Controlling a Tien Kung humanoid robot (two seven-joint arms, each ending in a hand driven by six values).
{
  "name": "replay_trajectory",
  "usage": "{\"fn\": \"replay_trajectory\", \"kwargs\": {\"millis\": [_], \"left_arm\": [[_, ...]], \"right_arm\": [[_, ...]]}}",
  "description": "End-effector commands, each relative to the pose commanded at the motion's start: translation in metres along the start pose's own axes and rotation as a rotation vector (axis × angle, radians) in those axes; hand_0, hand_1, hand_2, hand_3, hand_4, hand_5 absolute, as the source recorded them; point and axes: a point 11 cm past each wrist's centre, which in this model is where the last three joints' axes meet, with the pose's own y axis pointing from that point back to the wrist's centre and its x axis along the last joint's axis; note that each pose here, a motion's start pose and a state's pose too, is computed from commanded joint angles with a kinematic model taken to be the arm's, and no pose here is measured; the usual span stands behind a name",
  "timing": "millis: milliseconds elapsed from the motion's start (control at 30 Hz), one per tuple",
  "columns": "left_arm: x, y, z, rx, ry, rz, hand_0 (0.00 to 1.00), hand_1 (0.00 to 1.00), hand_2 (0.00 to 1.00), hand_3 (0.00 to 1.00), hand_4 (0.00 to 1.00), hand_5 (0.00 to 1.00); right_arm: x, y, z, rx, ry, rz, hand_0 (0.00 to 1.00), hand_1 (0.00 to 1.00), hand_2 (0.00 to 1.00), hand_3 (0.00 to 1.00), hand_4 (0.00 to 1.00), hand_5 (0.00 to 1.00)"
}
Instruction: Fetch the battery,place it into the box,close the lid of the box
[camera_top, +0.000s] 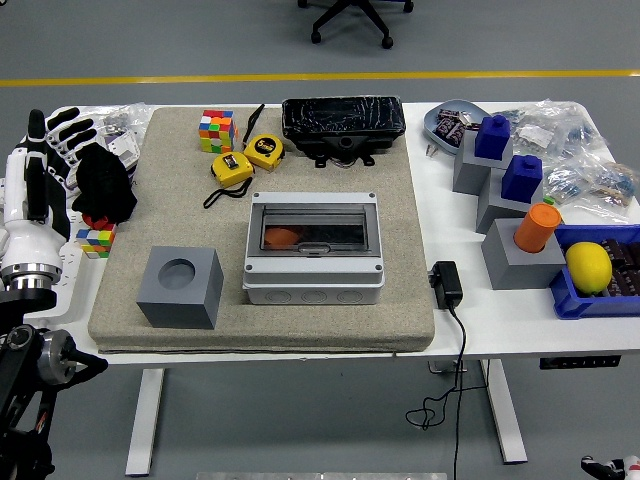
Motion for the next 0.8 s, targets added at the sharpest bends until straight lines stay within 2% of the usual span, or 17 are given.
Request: {"fn": "replay_trajectory", "kwargs": {"millis": [33, 67, 233, 267, 433, 467, 633, 667, 800], "left_arm": [[0.000, 0.000, 0.000, 0.000, -0.002, 0.000, 0.629, 0.673, 0.645, 0.668, 0.998, 0.944], [0.000, 0.000, 0.000, -0.001, -0.002, 0.000, 0.621, 0.671, 0.642, 0.665, 0.997, 0.909], [-0.003, -0.001, 0.001, -0.003, -0.005, -0.004, 0.621, 0.671, 0.642, 0.665, 0.997, 0.909], [-0.003, 0.000, 0.000, -0.003, -0.005, -0.005, 0.616, 0.669, 0.642, 0.662, 0.992, 0.898], [-0.003, 0.000, 0.000, -0.002, -0.006, -0.005, 0.616, 0.669, 0.642, 0.662, 0.992, 0.898], [-0.003, 0.001, 0.000, -0.001, -0.006, -0.004, 0.615, 0.669, 0.640, 0.662, 0.985, 0.891], [-0.001, 0.002, -0.001, 0.003, -0.004, 0.004, 0.615, 0.669, 0.640, 0.662, 0.985, 0.891], [-0.001, 0.003, -0.001, 0.003, -0.003, 0.004, 0.616, 0.667, 0.639, 0.662, 0.984, 0.889], [-0.002, 0.004, -0.002, 0.006, 0.000, 0.005, 0.616, 0.667, 0.639, 0.662, 0.984, 0.889]], "right_arm": [[0.001, 0.000, -0.002, 0.008, -0.005, 0.018, 0.226, 0.093, 0.132, 0.065, 0.393, 0.357], [0.002, 0.000, -0.003, 0.013, -0.010, 0.032, 0.048, 0.002, 0.066, 0.008, 0.577, 0.374], [0.003, 0.002, -0.005, 0.028, -0.018, 0.069, 0.048, 0.002, 0.066, 0.008, 0.577, 0.374], [0.002, 0.002, -0.005, 0.028, -0.013, 0.071, 0.002, 0.002, 0.042, 0.002, 0.590, 0.376], [0.000, 0.001, -0.004, 0.011, 0.014, 0.040, 0.002, 0.002, 0.042, 0.002, 0.590, 0.376], [-0.001, 0.001, -0.003, 0.002, 0.013, 0.032, 0.002, 0.002, 0.067, 0.046, 0.651, 0.380], [-0.009, 0.000, 0.005, -0.045, 0.027, -0.092, 0.002, 0.002, 0.067, 0.046, 0.651, 0.380], [-0.011, 0.000, 0.006, -0.052, 0.023, -0.121, 0.002, 0.325, 0.636, 0.588, 0.998, 0.658], [-0.024, 0.003, 0.011, -0.088, -0.012, -0.243, 0.002, 0.325, 0.636, 0.588, 0.998, 0.658]]}}
